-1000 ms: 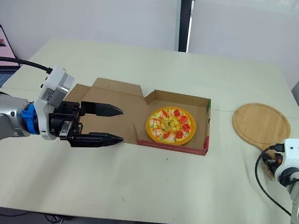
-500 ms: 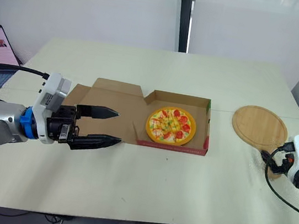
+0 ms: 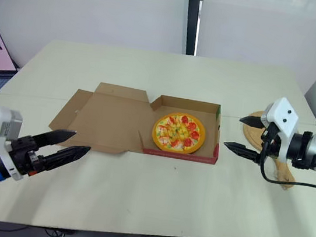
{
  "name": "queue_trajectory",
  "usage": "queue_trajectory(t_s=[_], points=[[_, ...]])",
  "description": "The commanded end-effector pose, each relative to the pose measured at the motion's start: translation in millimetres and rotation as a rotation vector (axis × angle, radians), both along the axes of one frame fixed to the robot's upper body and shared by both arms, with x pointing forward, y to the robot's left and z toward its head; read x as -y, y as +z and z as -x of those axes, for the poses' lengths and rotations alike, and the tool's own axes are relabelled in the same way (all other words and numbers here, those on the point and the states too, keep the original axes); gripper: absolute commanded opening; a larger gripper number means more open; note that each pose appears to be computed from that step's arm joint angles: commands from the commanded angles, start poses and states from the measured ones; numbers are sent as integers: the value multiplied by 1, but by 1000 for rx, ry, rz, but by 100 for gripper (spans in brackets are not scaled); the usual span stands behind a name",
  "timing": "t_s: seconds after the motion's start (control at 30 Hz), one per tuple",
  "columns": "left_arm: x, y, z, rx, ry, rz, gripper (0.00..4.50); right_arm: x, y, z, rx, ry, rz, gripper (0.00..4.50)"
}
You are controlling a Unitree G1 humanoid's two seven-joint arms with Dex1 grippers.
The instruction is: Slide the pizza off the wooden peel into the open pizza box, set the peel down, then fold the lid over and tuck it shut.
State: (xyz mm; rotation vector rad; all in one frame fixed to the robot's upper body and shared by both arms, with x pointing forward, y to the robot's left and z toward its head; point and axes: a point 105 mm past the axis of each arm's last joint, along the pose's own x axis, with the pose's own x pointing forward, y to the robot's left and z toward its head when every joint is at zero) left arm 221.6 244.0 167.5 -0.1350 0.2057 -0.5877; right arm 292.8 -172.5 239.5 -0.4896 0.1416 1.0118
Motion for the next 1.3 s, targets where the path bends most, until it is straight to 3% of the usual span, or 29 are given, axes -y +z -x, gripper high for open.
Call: queue_trajectory(t_s=[0.03, 0.3, 0.53, 0.8, 0.93, 1.1, 1.3], points=[[-21, -2, 4, 37, 171, 77, 450, -17, 20, 9, 7, 121, -17, 445], [-18, -28, 13, -19, 384, 393, 450, -36, 38, 13, 6, 243, -10, 445], [-9, -40, -7, -49, 571, 628, 450, -45, 40, 13, 13, 292, 1, 445], [0, -58, -41, -116, 734, 714, 450, -49, 40, 9, 24, 303, 14, 445], [0, -66, -55, -124, 795, 677, 450, -51, 39, 7, 29, 308, 20, 445], [3, -67, -61, -107, 813, 690, 450, -50, 37, 7, 29, 313, 30, 445], [6, -70, -64, -147, 785, 803, 450, -48, 36, 6, 30, 311, 32, 445]])
